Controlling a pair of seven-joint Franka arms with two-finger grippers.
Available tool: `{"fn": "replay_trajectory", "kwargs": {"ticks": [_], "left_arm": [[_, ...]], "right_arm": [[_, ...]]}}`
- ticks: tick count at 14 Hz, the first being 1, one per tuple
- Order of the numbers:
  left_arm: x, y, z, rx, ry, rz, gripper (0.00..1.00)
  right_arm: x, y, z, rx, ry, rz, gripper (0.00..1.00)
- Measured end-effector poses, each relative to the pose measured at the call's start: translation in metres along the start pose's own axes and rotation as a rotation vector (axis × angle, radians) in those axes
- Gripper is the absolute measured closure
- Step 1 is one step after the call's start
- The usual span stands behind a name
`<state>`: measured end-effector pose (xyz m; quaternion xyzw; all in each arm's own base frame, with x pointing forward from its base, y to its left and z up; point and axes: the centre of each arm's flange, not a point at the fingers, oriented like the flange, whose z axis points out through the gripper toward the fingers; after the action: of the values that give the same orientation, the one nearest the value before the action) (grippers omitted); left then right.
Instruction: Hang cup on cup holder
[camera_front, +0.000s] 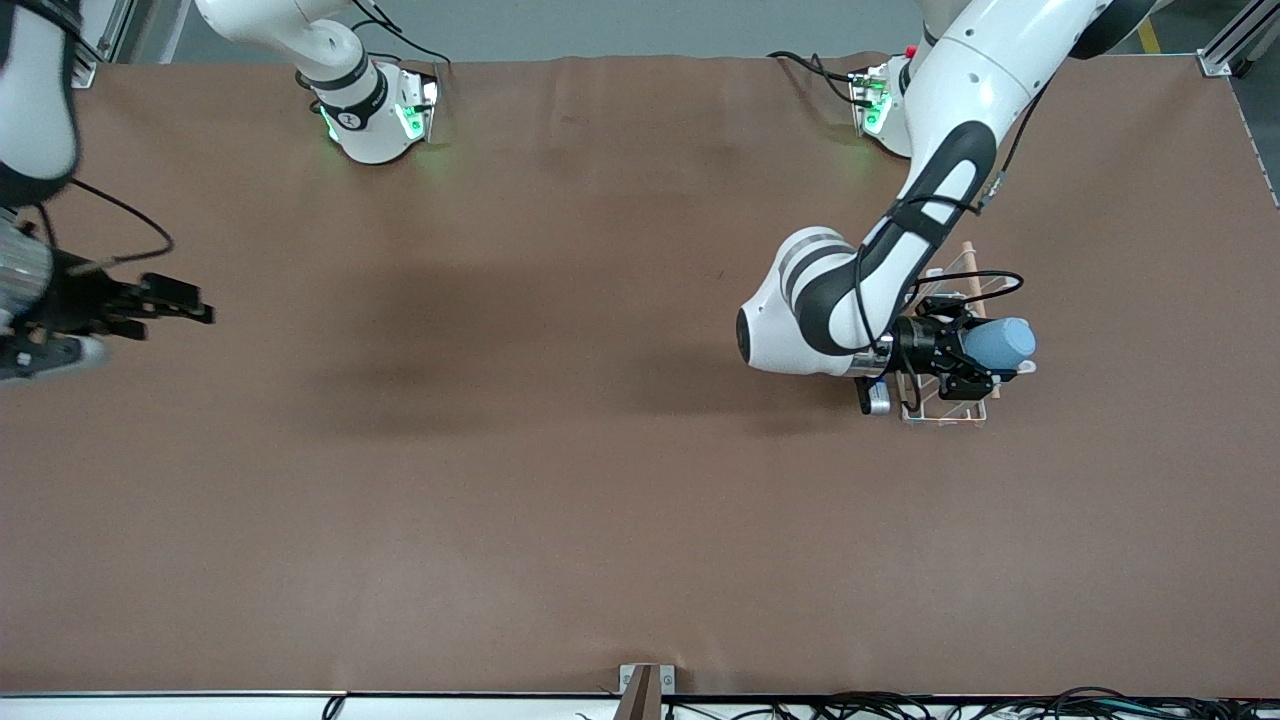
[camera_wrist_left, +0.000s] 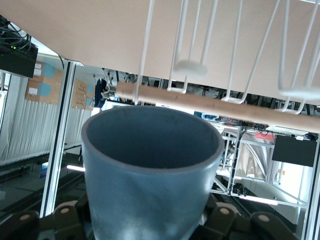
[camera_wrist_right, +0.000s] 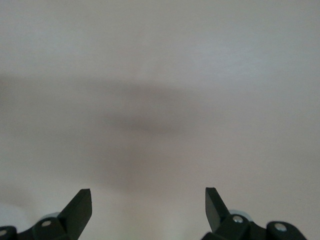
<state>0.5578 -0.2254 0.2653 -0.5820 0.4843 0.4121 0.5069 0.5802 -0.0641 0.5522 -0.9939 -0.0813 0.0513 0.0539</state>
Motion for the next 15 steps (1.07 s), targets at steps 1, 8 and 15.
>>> {"fn": "replay_trajectory", "kwargs": {"ticks": [1,8,15], "left_arm": [[0.008,0.002,0.002,0.002,-0.008,-0.005,0.22],[0.038,0.014,0.005,0.005,-0.023,-0.042,0.22],[0.047,0.014,0.008,0.001,-0.024,-0.094,0.00]], "right_arm": [[-0.004,0.003,-0.023,-0.035,0.012,0.000,0.00],[-0.033,-0.019,-0.120,-0.115,0.010,0.067,0.00],[-0.081,-0.038,-0.149,-0.091,0.039,0.137,0.00]]}}
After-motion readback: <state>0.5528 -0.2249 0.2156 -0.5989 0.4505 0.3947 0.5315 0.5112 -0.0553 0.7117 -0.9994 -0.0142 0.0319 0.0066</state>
